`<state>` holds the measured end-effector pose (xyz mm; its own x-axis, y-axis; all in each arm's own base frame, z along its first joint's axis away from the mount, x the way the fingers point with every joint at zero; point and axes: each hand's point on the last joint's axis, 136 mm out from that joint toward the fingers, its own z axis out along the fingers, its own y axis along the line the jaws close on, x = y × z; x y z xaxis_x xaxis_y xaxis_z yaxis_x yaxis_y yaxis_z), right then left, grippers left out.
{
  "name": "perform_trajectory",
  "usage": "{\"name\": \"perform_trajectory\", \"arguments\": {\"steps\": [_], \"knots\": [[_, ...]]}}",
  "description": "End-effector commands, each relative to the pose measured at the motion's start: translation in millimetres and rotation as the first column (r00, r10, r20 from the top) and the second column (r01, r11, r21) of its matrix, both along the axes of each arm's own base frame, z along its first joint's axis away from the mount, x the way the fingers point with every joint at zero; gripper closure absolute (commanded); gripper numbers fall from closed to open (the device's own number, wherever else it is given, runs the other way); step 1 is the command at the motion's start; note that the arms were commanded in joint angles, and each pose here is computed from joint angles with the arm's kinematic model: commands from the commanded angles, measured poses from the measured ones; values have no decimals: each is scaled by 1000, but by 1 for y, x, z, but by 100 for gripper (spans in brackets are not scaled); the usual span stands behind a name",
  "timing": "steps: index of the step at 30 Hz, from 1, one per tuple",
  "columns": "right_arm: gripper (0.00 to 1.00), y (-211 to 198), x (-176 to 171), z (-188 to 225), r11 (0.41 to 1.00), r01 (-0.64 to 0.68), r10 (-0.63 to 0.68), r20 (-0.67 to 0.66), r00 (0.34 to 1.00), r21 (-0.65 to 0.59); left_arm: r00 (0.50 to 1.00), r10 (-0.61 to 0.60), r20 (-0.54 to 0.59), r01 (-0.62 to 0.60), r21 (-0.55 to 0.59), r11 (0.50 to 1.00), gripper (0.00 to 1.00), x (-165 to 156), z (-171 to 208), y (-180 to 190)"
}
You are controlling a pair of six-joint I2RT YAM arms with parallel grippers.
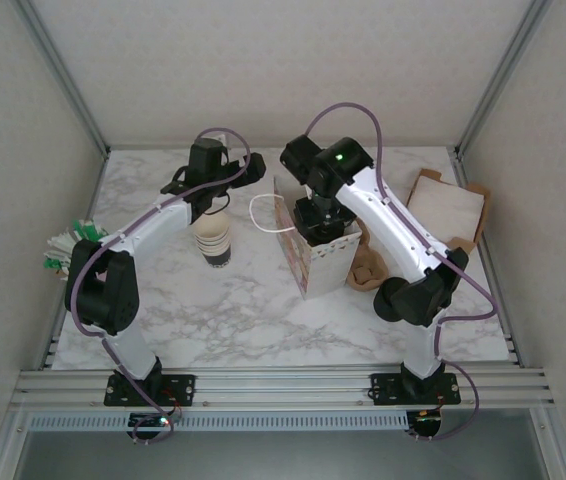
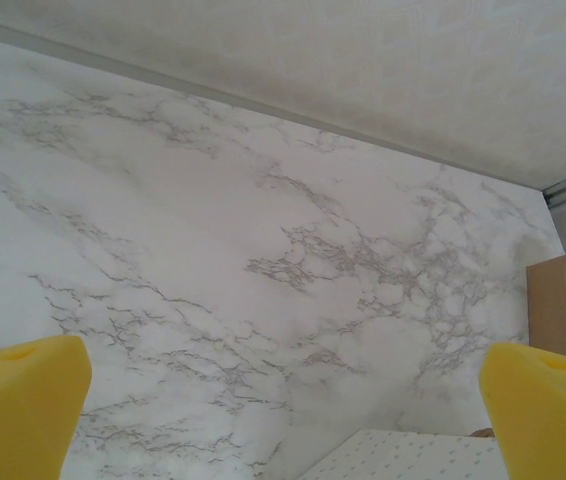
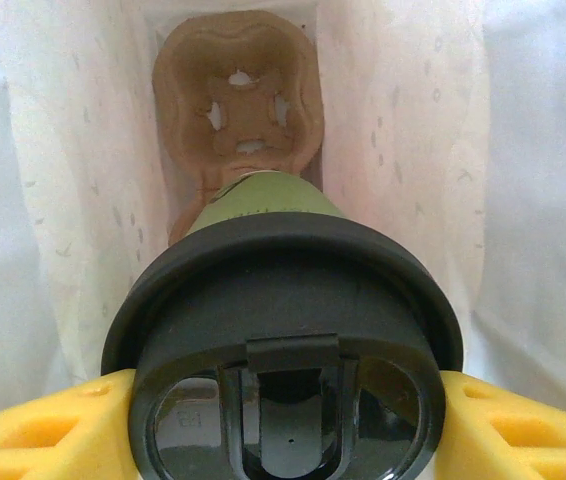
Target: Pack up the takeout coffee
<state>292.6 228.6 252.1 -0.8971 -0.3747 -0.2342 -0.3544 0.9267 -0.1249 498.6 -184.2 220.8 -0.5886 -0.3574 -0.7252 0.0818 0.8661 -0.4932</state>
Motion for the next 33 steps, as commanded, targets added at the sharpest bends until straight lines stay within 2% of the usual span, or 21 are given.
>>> {"name": "perform_trajectory", "arguments": {"steps": [1, 15, 24, 33], "knots": [[35, -30, -38, -13, 991, -5, -20, -180, 983, -134, 1000, -19, 14, 19, 2, 1000, 0, 5, -1, -1], [37, -20, -69, -11, 994, -71, 52, -226, 973, -79, 999, -47, 13, 47, -1, 999, 1, -8, 3, -2], [37, -36, -94, -4, 993, -79, 57, -239, 969, -82, 998, -54, 21, 55, -12, 998, 1, -23, 11, -1], [37, -43, -94, -15, 990, -76, 42, -262, 964, -122, 998, -50, 47, 51, -19, 999, 1, -37, 24, 2]]}}
